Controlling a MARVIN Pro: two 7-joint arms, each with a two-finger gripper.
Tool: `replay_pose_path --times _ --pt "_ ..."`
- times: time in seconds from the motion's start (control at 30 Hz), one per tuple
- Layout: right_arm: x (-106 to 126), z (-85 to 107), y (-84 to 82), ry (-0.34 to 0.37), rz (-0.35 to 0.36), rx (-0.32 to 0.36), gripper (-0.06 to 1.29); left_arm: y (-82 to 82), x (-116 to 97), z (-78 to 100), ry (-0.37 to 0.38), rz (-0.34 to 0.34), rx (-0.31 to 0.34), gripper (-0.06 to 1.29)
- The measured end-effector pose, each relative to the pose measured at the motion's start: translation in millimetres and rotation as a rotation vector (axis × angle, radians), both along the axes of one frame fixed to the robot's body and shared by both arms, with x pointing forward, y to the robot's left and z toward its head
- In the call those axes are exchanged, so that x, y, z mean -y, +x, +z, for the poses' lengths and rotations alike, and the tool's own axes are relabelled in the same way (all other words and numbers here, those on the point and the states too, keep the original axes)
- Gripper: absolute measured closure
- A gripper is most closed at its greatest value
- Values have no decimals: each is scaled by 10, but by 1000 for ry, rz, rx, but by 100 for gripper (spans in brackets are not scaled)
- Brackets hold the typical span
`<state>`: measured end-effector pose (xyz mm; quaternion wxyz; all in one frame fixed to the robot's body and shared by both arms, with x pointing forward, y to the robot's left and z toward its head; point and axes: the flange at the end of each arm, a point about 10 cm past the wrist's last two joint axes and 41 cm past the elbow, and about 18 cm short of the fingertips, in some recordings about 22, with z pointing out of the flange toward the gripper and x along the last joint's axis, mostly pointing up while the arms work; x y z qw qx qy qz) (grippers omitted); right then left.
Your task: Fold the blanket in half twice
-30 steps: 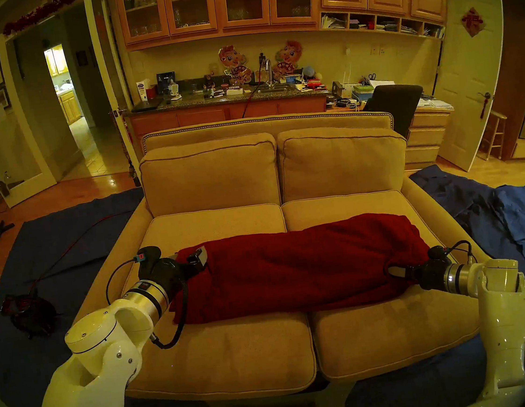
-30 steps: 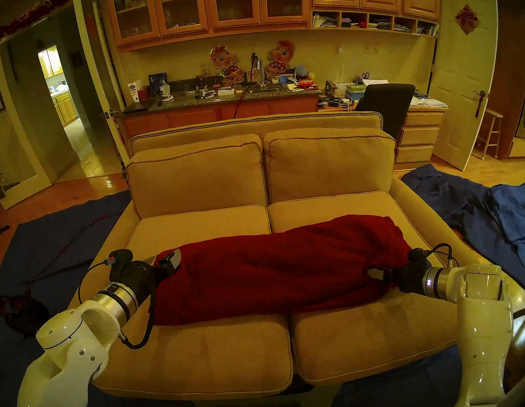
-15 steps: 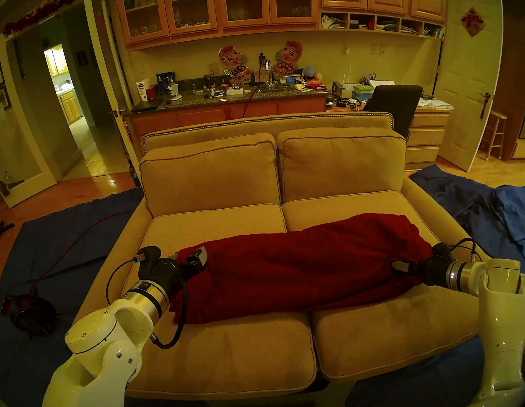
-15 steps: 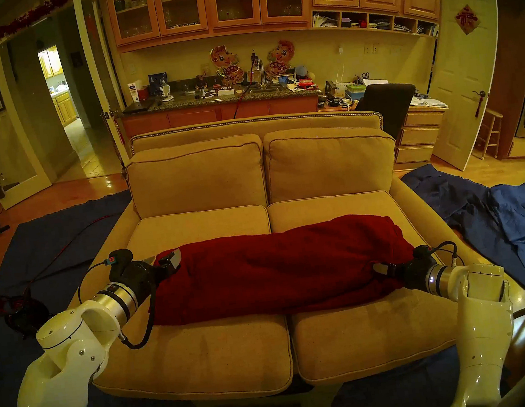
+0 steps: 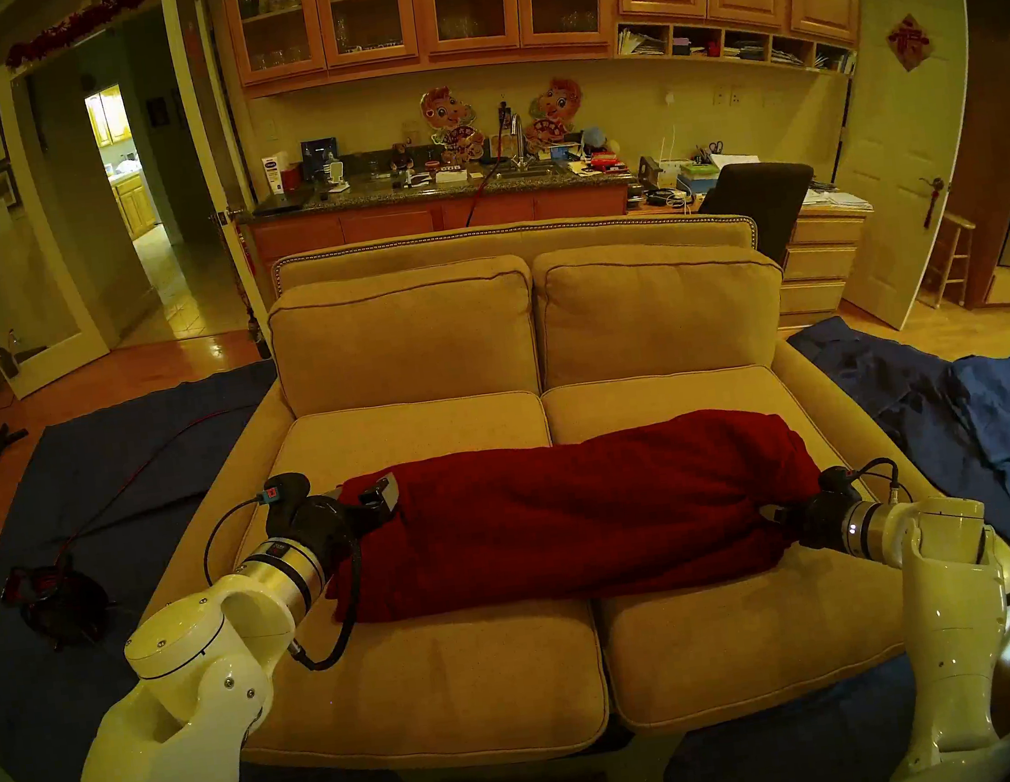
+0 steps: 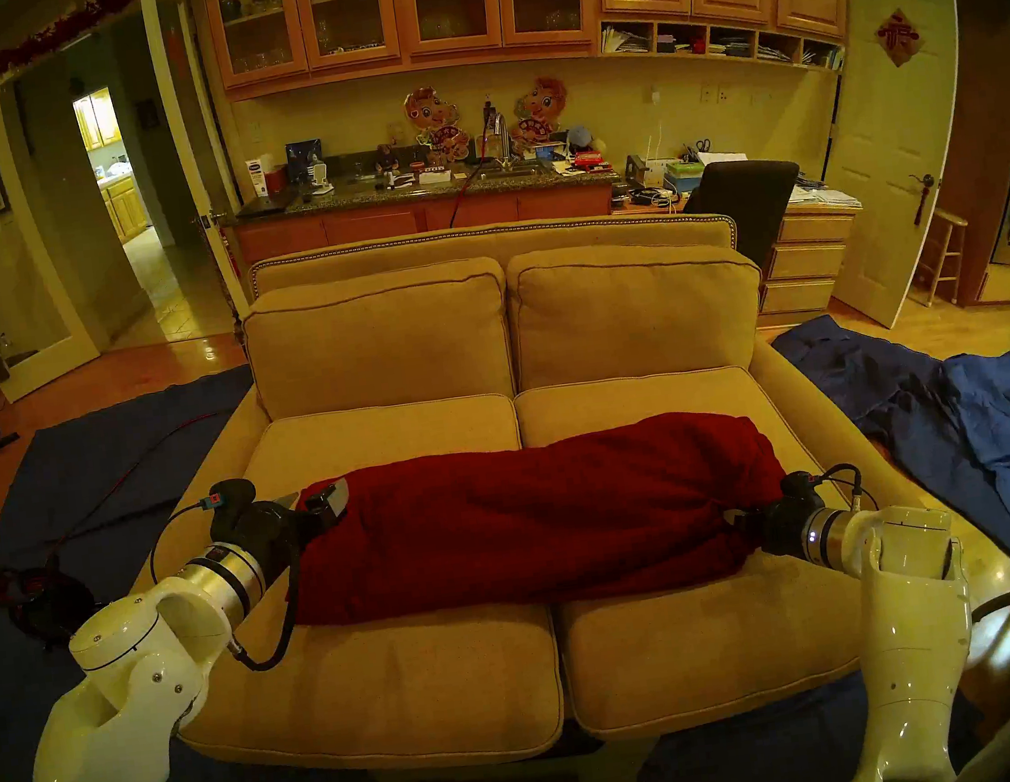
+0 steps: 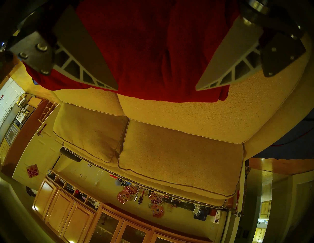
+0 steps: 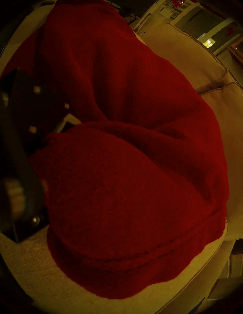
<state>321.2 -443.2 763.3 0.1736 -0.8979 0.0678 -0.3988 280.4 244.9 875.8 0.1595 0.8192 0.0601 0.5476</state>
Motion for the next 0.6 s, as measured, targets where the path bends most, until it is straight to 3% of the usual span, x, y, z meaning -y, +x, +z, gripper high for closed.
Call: replay_pose_path --times 0.03,0.6 --pt "10 10 -6 3 -1 4 113 0 0 0 0 0 0 0" --pt "305 213 -46 -20 -58 80 114 0 0 -1 0 0 0 0"
